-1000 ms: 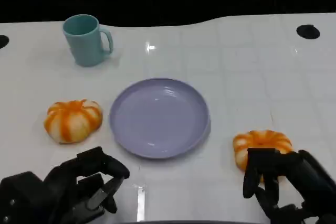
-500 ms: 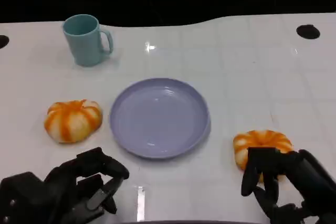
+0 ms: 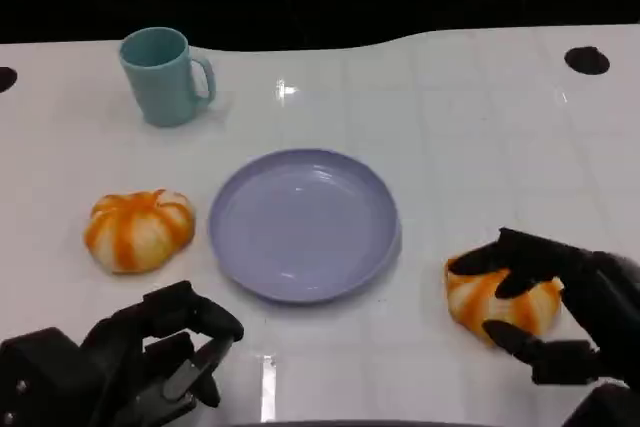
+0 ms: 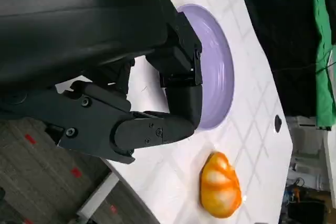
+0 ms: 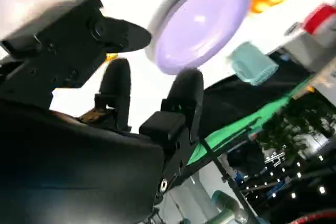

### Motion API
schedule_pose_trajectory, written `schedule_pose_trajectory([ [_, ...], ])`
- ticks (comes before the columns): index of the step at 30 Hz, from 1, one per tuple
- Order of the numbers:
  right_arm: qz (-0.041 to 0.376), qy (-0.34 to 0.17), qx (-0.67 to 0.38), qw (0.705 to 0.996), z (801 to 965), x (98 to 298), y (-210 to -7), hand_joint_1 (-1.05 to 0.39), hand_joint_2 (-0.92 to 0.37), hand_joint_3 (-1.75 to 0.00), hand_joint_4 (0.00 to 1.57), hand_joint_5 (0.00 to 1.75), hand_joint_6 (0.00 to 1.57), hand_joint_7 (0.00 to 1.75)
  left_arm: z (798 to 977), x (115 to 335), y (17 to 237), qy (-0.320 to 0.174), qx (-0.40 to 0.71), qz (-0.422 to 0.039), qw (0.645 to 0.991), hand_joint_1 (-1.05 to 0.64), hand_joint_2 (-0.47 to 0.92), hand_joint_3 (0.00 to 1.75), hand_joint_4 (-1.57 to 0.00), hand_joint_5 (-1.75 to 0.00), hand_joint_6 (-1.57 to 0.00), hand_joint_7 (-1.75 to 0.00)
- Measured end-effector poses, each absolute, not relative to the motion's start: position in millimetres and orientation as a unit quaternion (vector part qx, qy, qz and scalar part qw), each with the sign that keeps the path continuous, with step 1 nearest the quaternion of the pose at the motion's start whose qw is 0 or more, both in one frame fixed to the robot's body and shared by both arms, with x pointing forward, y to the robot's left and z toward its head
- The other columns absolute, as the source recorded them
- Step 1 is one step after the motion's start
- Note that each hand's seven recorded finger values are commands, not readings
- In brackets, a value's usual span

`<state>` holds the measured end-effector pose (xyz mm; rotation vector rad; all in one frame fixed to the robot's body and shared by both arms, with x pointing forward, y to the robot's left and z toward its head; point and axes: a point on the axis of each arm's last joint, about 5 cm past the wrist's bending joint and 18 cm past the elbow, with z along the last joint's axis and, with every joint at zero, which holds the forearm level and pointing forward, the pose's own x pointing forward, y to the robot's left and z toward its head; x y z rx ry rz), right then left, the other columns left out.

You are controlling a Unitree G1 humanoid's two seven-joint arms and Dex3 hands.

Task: Grasp the bread from the table and place it into the plate.

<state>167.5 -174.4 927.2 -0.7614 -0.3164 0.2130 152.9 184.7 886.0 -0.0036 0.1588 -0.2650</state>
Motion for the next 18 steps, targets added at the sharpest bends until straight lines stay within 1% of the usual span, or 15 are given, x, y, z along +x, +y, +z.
schedule_pose_trajectory([
  [3,0.109,-0.146,-0.423,0.888,935.6,167.1,-179.2,-0.34,-0.77,-0.05,0.18,0.54,0.39,0.15,886.1,152.9,184.6,0.079,-0.001,-0.132,0.988,-0.43,0.92,0.44,-0.65,-1.75,-0.68,-1.23],
  [8,0.119,-0.130,-0.495,0.851,950.3,165.0,-183.7,-0.43,-0.80,-0.01,0.02,0.56,0.29,0.05,886.7,153.0,183.4,0.078,0.000,-0.135,0.988,-0.44,0.92,0.44,-0.64,-1.75,-0.66,-1.23],
  [11,0.134,-0.109,-0.541,0.823,960.5,162.6,-184.6,-0.43,-0.77,0.00,0.00,0.53,0.31,0.05,886.9,153.0,182.3,0.078,-0.001,-0.137,0.988,-0.43,0.92,0.44,-0.64,-1.75,-0.66,-1.23],
  [13,0.140,-0.098,-0.558,0.812,964.7,161.5,-183.6,-0.44,-0.75,0.00,0.00,0.53,0.32,0.05,887.6,153.1,181.5,0.077,-0.001,-0.138,0.987,-0.43,0.92,0.45,-0.64,-1.75,-0.67,-1.24],
  [18,0.154,-0.093,-0.580,0.795,963.9,166.3,-177.2,-0.46,-0.75,0.00,0.02,0.57,0.33,0.04,889.7,153.4,179.2,0.076,-0.002,-0.143,0.987,-0.42,0.92,0.46,-0.65,-1.75,-0.67,-1.25],
])
